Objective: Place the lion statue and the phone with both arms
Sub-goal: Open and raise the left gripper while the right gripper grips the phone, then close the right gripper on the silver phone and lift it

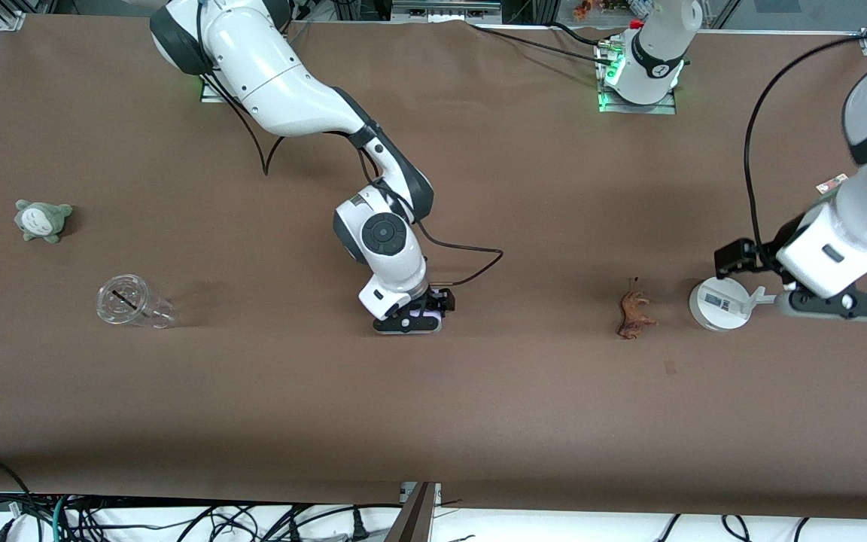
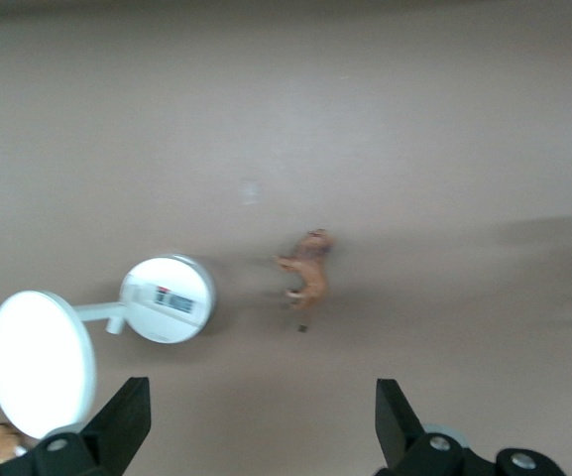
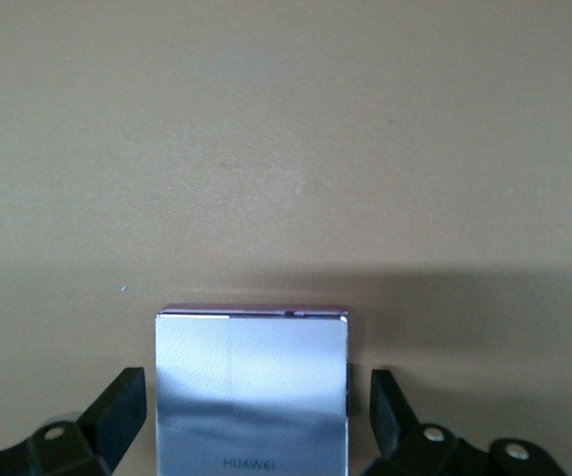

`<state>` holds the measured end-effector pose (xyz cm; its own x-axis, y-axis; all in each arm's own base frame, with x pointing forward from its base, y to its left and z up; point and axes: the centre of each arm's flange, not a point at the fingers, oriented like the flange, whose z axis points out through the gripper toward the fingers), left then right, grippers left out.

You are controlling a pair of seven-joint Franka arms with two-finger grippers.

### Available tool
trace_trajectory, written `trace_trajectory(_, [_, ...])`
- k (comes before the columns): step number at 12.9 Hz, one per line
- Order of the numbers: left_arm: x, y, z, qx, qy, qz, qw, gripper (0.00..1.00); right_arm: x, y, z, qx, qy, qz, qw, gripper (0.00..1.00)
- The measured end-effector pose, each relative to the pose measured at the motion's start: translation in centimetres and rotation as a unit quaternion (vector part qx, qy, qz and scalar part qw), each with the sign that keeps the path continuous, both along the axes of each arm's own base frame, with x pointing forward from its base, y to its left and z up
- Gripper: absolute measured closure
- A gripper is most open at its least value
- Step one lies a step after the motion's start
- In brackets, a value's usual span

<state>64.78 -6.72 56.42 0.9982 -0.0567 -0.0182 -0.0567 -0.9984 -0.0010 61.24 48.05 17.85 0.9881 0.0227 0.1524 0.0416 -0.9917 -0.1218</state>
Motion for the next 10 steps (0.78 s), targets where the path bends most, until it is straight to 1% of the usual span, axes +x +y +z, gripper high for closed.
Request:
trace_trajectory(2, [-1.9,0.1,1.8,0.016,-0.027,0.009,0.999,0.0,0.3,-0.1,0.2,-0.002,-0.005,0.015,1.0,0.18])
trace_trajectory(3, [-3.2,0.2,1.9,0.027,-0.043,0.013,0.999,0.0,0.3,-0.2,0.2,-0.003,-0.006,0.015,1.0,0.18])
trace_trajectory(4, [-4.4,0.6,1.7,0.033,-0.05,0.017,0.998,0.0,0.4,-0.2,0.2,-0.003,-0.006,0.016,1.0,0.19])
trace_trajectory(6, [-6.0,1.4,1.3,0.039,-0.043,0.023,0.998,0.0,0.4,-0.2,0.3,-0.003,-0.006,0.018,1.0,0.19])
trace_trajectory(7, [-6.3,1.7,1.0,0.041,-0.037,0.026,0.998,0.0,0.6,-0.4,0.6,-0.006,-0.005,0.016,1.0,0.22])
trace_trajectory(8, [-6.3,2.0,0.8,0.041,-0.032,0.028,0.998,0.0,1.0,-0.9,1.0,-0.011,0.0,0.012,1.0,0.34])
trace_trajectory(9, [-6.3,2.1,0.6,0.041,-0.03,0.03,0.998,0.0,1.7,-1.8,1.5,-0.018,0.007,0.007,1.0,0.51])
trace_trajectory(10, [-6.3,2.1,0.5,0.041,-0.028,0.03,0.998,0.0,2.5,-3.1,2.2,-0.026,0.014,0.006,1.0,0.64])
